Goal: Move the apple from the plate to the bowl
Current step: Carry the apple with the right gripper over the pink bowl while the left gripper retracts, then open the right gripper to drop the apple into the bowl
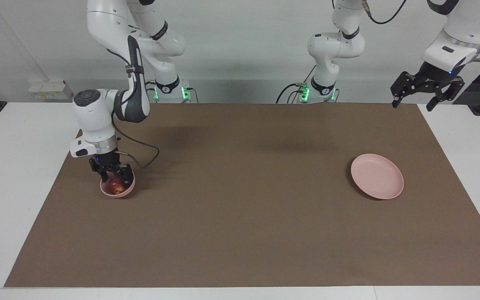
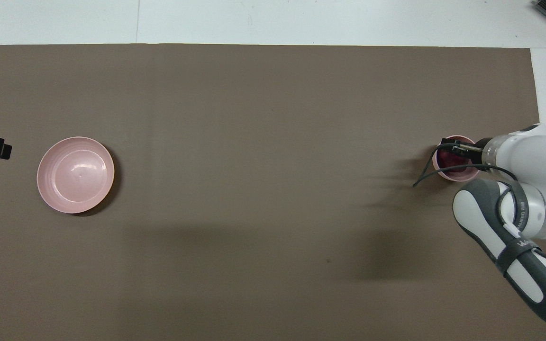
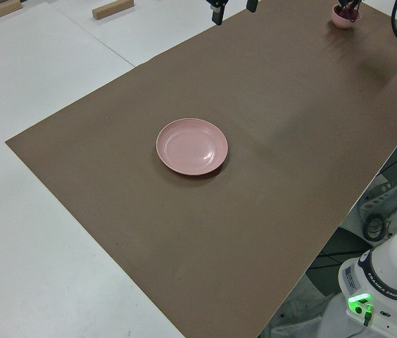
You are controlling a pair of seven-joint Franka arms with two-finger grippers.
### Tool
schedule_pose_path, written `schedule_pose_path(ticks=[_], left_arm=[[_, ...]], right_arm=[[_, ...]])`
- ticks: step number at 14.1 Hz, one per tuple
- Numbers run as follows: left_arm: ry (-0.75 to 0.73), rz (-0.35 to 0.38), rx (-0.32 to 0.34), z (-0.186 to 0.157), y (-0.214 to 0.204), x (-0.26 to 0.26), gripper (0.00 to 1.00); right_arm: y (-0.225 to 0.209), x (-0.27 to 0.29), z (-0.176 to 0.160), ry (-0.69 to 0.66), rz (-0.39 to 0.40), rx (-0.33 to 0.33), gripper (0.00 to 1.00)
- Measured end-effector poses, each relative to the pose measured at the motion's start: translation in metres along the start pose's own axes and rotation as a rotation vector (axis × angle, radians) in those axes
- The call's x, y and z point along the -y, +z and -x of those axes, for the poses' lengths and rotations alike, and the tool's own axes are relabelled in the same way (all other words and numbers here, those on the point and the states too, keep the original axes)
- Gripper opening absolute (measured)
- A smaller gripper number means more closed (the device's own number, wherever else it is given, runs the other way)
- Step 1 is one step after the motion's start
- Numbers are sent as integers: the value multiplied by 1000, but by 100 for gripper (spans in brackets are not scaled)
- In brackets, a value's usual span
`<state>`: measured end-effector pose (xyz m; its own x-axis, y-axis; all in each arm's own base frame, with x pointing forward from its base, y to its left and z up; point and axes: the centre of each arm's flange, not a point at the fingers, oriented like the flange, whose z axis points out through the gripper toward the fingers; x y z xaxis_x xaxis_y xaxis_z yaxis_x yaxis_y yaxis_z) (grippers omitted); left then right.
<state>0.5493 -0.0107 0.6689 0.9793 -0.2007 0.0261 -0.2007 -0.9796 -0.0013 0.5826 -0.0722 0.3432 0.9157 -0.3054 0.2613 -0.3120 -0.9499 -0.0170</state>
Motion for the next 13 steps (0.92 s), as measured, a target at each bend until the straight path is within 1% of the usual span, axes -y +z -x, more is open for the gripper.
schedule_pose_path(ticks=[2,4,8,10,13], left_arm=[[-1,2,10,2,0,0,100],[-3,2,10,3,-1,1,100],[-7,2,10,4,-1,3,100],[-7,2,10,4,-1,3,100],[-7,2,10,4,-1,3,100]], right_arm=[[-16,1,-14,-8,19,63,100],[-38,2,-29,-54,34,122,100],[-85,10,-43,-98,55,265,100],[-119,19,-46,-93,32,304,100],[-180,30,-38,-104,8,327,100]])
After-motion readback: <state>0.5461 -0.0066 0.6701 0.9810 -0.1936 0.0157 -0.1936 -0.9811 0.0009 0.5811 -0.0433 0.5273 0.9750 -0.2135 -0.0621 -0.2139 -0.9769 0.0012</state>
